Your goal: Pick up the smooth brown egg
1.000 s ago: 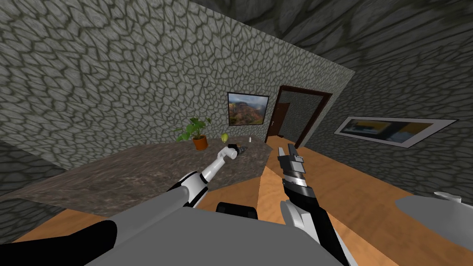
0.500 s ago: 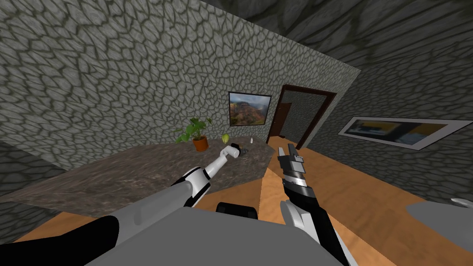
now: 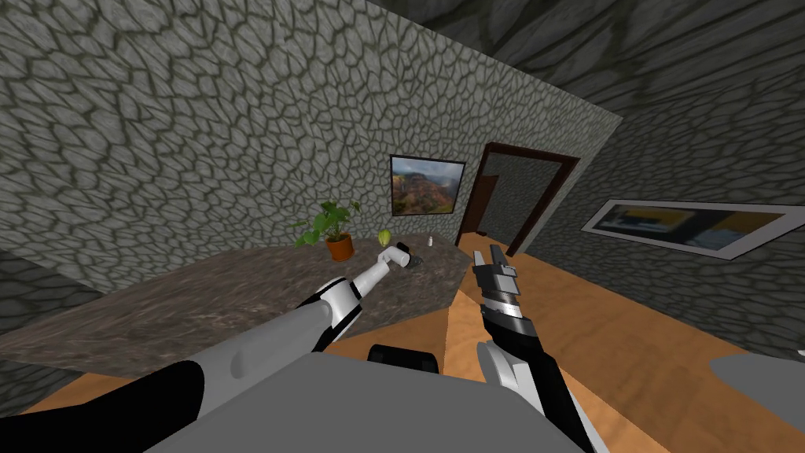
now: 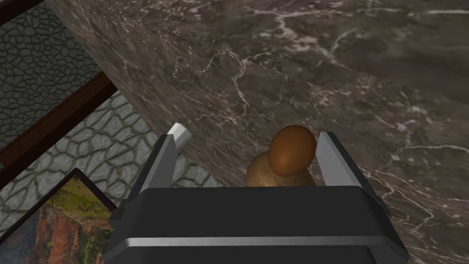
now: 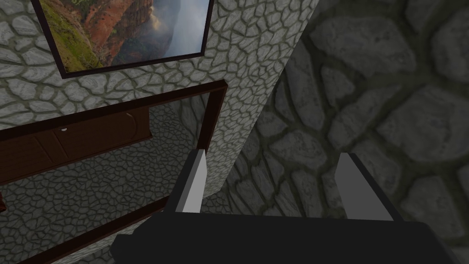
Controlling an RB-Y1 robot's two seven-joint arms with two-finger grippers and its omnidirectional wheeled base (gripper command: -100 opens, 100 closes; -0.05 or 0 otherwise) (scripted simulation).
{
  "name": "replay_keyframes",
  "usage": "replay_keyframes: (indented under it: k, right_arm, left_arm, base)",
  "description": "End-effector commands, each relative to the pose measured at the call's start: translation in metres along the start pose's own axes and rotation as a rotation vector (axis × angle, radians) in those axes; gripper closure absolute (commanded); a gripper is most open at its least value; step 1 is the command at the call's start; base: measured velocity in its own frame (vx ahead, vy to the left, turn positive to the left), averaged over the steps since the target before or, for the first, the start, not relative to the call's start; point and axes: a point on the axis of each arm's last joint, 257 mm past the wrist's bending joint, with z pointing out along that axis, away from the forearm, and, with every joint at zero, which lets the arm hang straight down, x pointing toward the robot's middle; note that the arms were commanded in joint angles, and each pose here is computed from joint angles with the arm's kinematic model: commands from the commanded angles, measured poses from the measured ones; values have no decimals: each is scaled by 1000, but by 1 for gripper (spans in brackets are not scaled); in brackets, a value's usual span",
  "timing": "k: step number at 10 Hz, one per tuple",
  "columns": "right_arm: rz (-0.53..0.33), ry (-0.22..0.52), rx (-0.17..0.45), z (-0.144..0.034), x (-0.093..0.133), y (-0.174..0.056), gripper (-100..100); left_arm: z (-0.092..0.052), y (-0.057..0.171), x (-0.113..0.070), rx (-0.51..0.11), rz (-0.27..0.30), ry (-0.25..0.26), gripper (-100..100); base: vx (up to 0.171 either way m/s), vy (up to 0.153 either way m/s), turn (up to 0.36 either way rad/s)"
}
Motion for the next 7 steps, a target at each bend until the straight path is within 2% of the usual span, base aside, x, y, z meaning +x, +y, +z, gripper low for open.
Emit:
replay_keyframes:
  k: [1,4,5,6,7]
  right_arm:
    - [0,0,0,0,0,0,0]
    - [0,0,0,0,0,0,0]
    - [0,0,0,0,0,0,0]
    - [0,0,0,0,0,0,0]
    - [0,0,0,0,0,0,0]
  left_arm:
    - [3,10,6,-53,15,36,-100]
    - [6,31,12,-137,25,81,-100]
    - [7,36,13,-153,26,88,-100]
    - [6,34,11,-141,25,83,-100]
    - [6,34,11,-144,25,84,0]
  base:
    - [122,27,1]
    - [139,12,-6]
    - [132,26,-6]
    - [60,9,0]
    - [11,2,1]
